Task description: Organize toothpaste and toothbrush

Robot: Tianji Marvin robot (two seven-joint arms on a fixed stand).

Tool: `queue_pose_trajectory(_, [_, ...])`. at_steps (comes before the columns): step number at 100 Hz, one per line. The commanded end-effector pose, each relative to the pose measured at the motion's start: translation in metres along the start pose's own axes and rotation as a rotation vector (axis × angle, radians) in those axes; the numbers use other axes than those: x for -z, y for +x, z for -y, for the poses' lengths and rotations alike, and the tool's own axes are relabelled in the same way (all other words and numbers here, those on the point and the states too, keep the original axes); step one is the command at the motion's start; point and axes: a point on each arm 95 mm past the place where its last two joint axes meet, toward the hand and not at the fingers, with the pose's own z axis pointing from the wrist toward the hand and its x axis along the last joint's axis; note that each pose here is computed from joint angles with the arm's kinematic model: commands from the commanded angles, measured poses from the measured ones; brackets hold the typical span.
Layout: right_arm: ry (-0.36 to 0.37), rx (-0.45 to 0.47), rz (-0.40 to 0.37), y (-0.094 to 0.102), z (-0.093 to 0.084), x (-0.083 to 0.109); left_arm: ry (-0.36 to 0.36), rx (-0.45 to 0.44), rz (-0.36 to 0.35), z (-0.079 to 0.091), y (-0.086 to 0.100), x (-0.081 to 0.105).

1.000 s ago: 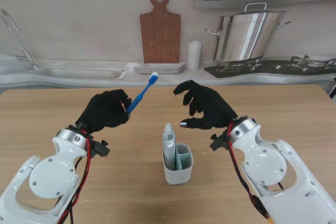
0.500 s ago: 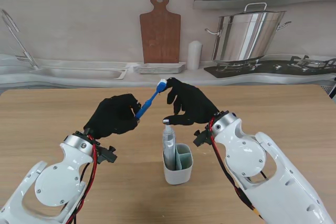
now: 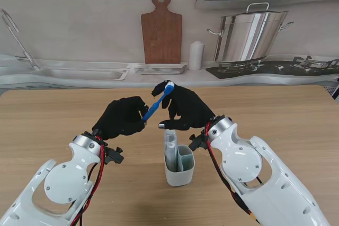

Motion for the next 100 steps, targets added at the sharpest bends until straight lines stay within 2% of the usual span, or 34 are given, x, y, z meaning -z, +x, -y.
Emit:
queue_pose_trajectory(1, [0.013,-0.015,-0.009,0.003,0.006,0.001,-0.015,0.008,-0.013,-0.003,0.004,-0.001])
queue_pose_trajectory(100, [-0.023,-0.117,-0.014,0.007,0.016,0.001,-0.033,0.012,-0.029,-0.013,-0.001,-0.011])
